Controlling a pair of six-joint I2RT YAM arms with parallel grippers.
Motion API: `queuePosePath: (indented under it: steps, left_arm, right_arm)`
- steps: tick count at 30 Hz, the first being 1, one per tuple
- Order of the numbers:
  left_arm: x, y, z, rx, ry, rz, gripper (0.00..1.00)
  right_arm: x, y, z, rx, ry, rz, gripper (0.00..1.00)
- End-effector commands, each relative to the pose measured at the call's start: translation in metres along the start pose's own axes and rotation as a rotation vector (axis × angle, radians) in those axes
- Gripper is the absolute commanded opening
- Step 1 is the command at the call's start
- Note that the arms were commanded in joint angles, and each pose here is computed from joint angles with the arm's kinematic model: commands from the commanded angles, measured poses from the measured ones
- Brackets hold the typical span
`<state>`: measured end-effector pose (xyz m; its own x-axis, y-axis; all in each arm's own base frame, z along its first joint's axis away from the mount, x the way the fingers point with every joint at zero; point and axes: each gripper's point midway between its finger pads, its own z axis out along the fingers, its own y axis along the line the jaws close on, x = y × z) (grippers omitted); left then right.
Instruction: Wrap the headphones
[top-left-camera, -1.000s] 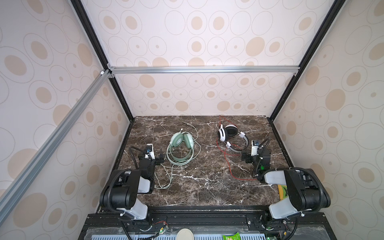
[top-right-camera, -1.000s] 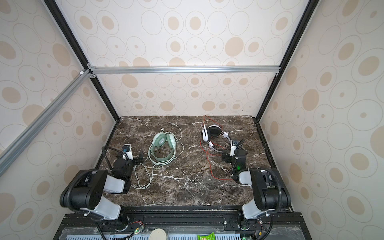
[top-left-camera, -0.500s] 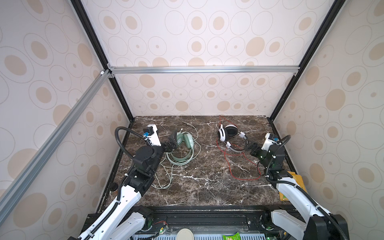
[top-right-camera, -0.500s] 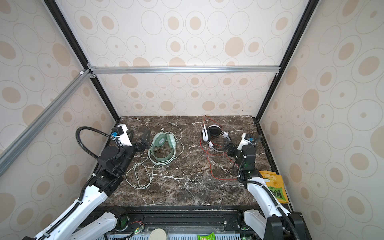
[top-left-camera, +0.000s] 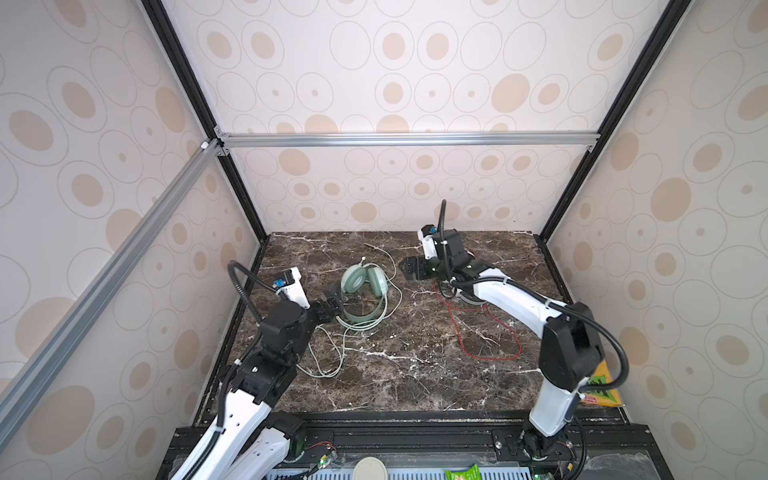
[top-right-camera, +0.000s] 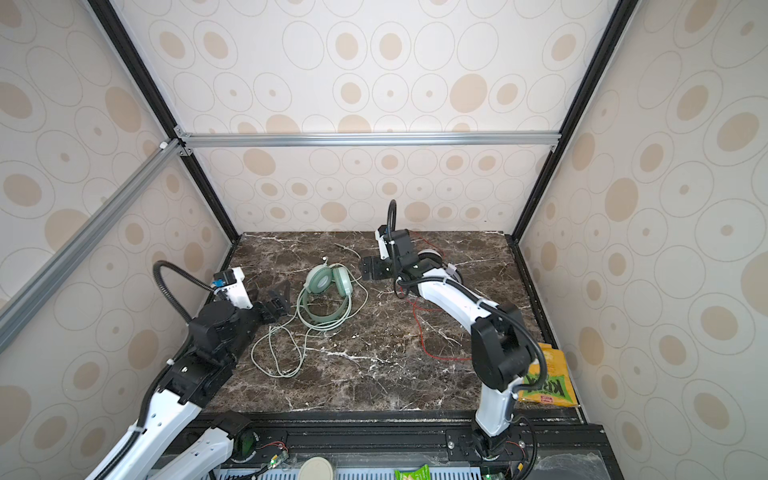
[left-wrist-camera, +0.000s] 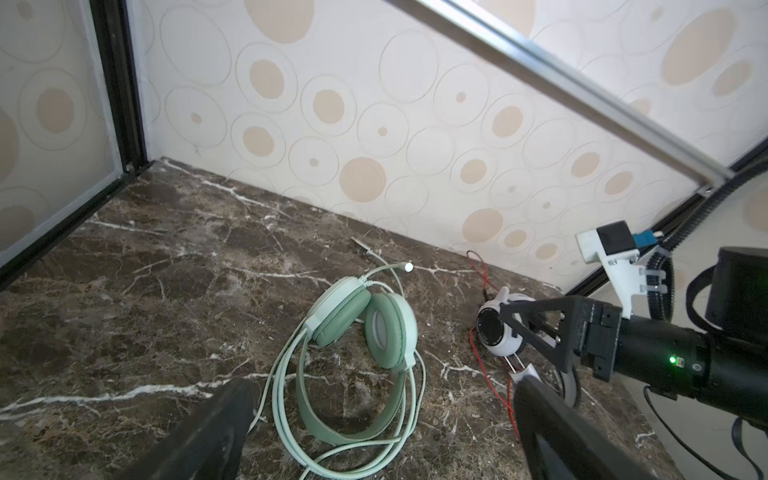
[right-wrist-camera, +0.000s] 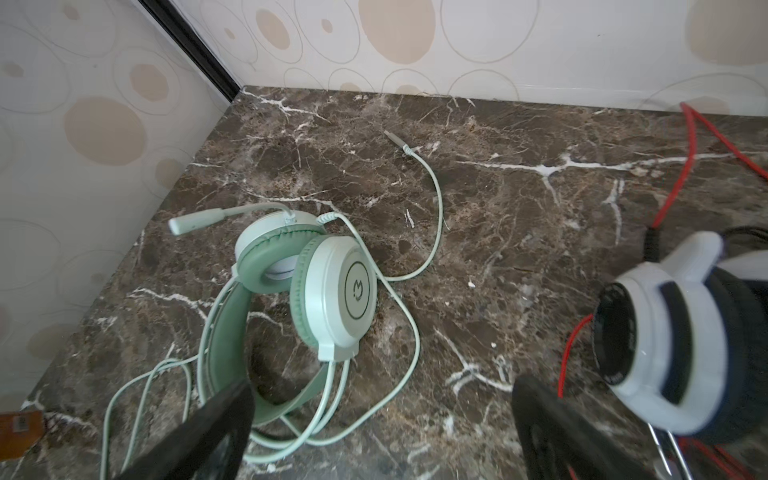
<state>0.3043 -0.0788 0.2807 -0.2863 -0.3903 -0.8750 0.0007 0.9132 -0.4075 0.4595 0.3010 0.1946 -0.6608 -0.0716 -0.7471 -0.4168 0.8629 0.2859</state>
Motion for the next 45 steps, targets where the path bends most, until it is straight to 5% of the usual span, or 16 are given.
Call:
queuePosePath:
  steps: [1, 8, 12, 18, 25, 31, 37, 45]
  left_arm:
    - [0.015, 0.012, 0.036, -0.1, 0.053, -0.003, 0.98]
    - [0.041, 0.036, 0.091, -0.018, 0.122, -0.226, 0.98]
    - [0.043, 0.027, 0.1, 0.055, 0.141, -0.209, 0.98]
    - [0.043, 0.031, 0.082, 0.117, 0.039, -0.216, 0.98]
    - [0.055, 0.047, 0.051, 0.063, 0.037, -0.244, 0.98]
    - [0.051, 0.054, 0.033, 0.017, 0.032, -0.246, 0.98]
    - [0.068, 0.056, 0.03, 0.005, 0.111, -0.295, 0.98]
    - [0.079, 0.049, 0.019, -0.025, 0.169, -0.299, 0.98]
  right_arm:
    - [0.017, -0.002, 0.028, 0.039, 0.147, -0.059, 0.99]
    - [0.027, 0.014, 0.062, -0.03, 0.206, -0.082, 1.0]
    - [0.029, 0.044, 0.068, -0.146, 0.217, -0.114, 0.99]
    - [0.036, 0.069, 0.091, -0.16, 0.24, -0.098, 0.99]
    - [0.065, 0.075, 0.128, -0.041, 0.305, -0.08, 0.92]
    - [0.048, 0.067, 0.128, 0.086, 0.232, -0.075, 0.89]
    - [0.042, 0.056, 0.124, 0.147, 0.206, -0.08, 0.58]
    - [0.01, 0.053, 0.073, 0.179, 0.064, -0.083, 0.34]
